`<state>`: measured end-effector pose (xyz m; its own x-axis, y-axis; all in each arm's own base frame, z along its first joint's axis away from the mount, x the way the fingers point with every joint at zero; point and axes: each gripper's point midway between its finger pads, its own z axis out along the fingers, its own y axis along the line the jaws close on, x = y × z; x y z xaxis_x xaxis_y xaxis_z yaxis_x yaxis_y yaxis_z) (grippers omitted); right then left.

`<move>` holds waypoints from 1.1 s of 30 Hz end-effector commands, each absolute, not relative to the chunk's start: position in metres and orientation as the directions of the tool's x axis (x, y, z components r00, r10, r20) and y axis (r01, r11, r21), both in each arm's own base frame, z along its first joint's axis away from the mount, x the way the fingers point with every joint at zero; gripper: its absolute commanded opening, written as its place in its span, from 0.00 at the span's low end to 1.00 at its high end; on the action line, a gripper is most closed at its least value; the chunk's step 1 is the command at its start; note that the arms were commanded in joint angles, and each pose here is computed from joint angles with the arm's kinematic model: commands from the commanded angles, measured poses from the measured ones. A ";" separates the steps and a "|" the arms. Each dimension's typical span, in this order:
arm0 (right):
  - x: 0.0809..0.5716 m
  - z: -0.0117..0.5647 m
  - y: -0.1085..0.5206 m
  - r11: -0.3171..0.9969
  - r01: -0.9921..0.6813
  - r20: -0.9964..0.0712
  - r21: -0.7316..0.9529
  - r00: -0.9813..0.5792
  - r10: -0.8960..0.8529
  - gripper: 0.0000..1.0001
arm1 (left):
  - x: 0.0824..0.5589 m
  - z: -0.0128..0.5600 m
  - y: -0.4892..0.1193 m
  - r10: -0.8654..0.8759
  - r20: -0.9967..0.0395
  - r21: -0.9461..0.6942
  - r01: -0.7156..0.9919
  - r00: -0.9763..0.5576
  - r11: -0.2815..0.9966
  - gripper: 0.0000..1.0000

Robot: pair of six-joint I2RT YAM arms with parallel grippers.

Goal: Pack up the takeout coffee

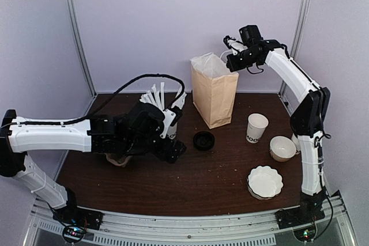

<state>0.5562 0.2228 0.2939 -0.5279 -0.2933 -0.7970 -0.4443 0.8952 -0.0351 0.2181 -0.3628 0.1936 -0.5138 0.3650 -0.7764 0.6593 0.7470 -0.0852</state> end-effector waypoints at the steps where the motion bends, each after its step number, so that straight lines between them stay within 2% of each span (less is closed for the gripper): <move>1: 0.534 0.401 0.208 0.883 -0.461 -0.911 -0.081 -0.325 -0.253 0.00 | 0.221 0.224 -0.354 0.322 -0.813 -0.089 0.650 -0.486 0.755 0.86; 7: 0.471 0.465 0.214 0.800 -0.593 -0.952 -0.090 -0.184 -0.243 0.00 | 0.224 0.255 -0.335 0.342 -0.844 -0.005 0.644 -0.413 0.765 0.86; 12: 0.404 0.489 0.223 0.685 -0.722 -0.964 -0.092 -0.108 -0.243 0.00 | 0.233 0.285 -0.304 0.383 -0.850 0.112 0.587 -0.361 0.802 0.87; 17: 0.322 0.498 0.233 0.534 -0.838 -0.966 -0.115 -0.032 -0.258 0.00 | 0.246 0.299 -0.253 0.379 -0.827 0.153 0.483 -0.415 0.862 0.87; 23: 0.248 0.470 0.251 0.294 -0.955 -0.956 -0.043 -0.046 -0.290 0.00 | 0.250 0.320 -0.189 0.332 -0.834 0.190 0.337 -0.440 0.922 0.87; 27: 0.216 0.439 0.263 0.171 -0.985 -0.932 -0.010 -0.053 -0.358 0.00 | 0.249 0.324 -0.161 0.321 -0.827 0.203 0.288 -0.462 0.936 0.87; 33: 0.189 0.403 0.288 0.031 -0.998 -0.907 0.055 -0.063 -0.416 0.00 | 0.252 0.286 -0.142 0.307 -0.730 0.161 0.283 -0.611 0.945 0.84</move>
<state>0.2170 0.2752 0.4174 -0.0872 -0.3968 -0.9138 -0.9867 0.1609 0.0243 0.2531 -0.1529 0.3120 -0.5022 0.3082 -0.8080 0.2769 0.9424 0.1874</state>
